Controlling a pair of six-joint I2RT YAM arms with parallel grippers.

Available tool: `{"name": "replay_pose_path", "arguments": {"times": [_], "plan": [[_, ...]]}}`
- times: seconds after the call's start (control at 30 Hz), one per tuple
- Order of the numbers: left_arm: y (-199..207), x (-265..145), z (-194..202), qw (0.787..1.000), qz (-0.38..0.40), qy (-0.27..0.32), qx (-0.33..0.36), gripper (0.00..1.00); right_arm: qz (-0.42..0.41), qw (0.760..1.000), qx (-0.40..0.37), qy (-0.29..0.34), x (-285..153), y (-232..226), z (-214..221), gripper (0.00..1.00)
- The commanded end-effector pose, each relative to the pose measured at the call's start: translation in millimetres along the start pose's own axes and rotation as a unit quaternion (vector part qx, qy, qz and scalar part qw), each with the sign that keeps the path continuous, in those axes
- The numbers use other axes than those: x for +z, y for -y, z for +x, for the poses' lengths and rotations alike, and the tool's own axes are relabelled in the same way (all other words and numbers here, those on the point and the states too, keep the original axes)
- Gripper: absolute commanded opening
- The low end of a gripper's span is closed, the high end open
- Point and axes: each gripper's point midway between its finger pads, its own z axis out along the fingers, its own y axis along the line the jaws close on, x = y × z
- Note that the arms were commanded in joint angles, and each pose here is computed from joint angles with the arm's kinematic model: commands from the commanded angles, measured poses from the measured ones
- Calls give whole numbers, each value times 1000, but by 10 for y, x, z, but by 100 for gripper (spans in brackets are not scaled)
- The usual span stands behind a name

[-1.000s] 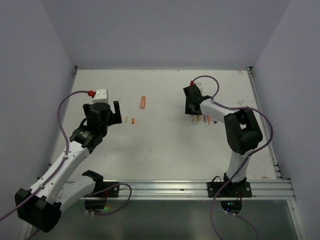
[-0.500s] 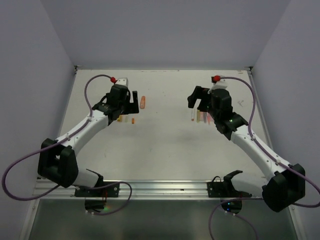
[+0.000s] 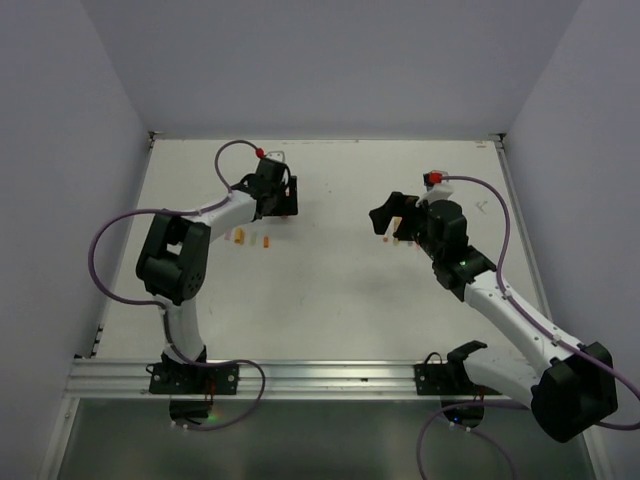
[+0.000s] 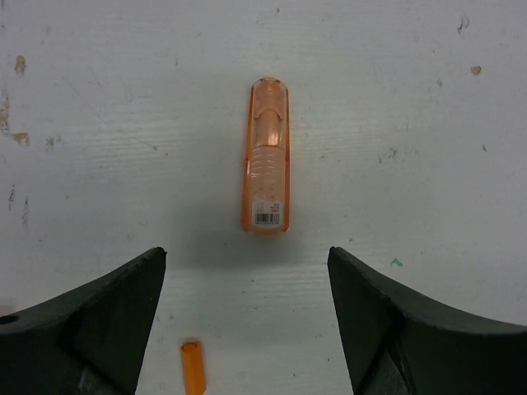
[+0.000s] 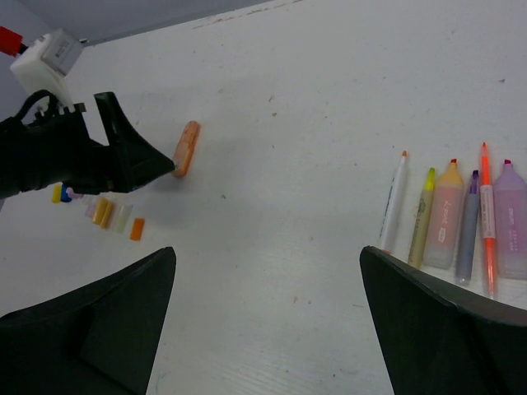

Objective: Open the pen caps

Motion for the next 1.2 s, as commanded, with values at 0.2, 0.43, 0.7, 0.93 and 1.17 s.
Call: {"name": "replay_pose_path", "arguments": {"times": [0.2,0.43,0.7,0.93,1.17], "plan": [[156,314,-246,999,21,41,27,72,-36,999,13,23,14,-146,-101,98],[193,530,-172,998,29,37,48,60,-33,999,11,18,46,-127,-70,99],[232,603,-58,998,41,20,54,40,-26,999,7,19,46,-98,-67,98],[343,289,61,994,66,34,82,27,-30,999,8,13,42,-123,-65,99],[621,-266,267,979,104,87,152,23,-74,997,15,-25,100,-302,38,98]]}}
